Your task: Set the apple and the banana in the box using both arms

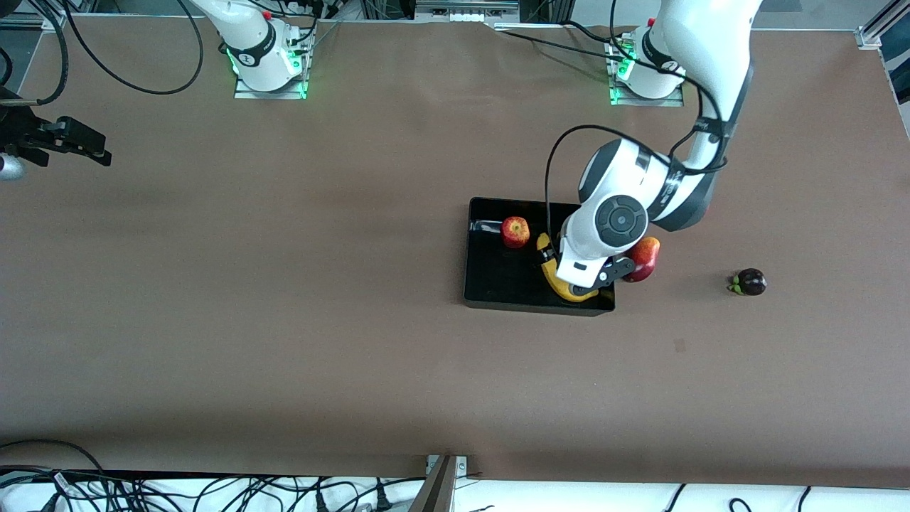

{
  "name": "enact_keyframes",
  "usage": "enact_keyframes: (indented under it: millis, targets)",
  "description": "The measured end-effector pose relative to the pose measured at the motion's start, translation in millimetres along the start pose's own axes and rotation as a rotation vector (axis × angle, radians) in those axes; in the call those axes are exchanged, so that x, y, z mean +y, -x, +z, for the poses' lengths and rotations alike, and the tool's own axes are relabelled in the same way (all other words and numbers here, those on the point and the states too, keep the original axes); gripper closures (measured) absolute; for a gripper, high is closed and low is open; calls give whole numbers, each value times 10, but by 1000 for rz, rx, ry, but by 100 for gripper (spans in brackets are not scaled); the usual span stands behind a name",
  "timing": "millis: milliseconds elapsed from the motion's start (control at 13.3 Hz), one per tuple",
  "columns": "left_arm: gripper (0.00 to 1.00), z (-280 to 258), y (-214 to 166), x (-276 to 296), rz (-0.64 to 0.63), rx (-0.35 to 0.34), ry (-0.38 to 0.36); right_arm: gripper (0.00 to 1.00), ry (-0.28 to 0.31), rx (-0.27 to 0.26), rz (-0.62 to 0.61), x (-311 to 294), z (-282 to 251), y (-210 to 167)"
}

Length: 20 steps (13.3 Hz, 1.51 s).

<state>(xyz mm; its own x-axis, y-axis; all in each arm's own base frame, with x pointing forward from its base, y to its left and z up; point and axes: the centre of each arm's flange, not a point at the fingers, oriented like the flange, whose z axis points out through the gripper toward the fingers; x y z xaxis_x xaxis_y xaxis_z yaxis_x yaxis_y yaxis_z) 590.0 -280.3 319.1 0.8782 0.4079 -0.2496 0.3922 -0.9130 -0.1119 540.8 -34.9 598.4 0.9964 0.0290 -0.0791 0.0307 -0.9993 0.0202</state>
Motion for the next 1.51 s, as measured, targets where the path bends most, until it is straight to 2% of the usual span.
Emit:
enact_keyframes:
  millis: [151, 376, 602, 904, 1054, 1280, 1506]
  targets:
    - [0, -415, -93, -277, 102, -31, -25, 0, 0, 0, 0, 0, 0, 0]
    - [0, -1097, -377, -989, 235, -58, -2, 0, 0, 0, 0, 0, 1, 0]
    - [0, -1686, -574, -1804, 337, -31, 43, 0, 0, 0, 0, -1, 0, 0]
    - [0, -2307, -578, -2860, 408, 30, 89, 0, 0, 0, 0, -1, 0, 0]
    - [0, -2461, -528, -3112, 418, 51, 102, 0, 0, 0, 0, -1, 0, 0]
    - [0, -2660, -418, -3190, 420, 94, 106, 0, 0, 0, 0, -1, 0, -1]
    - [0, -2834, -345, -3274, 413, 141, 45, 0, 0, 0, 0, -1, 0, -1]
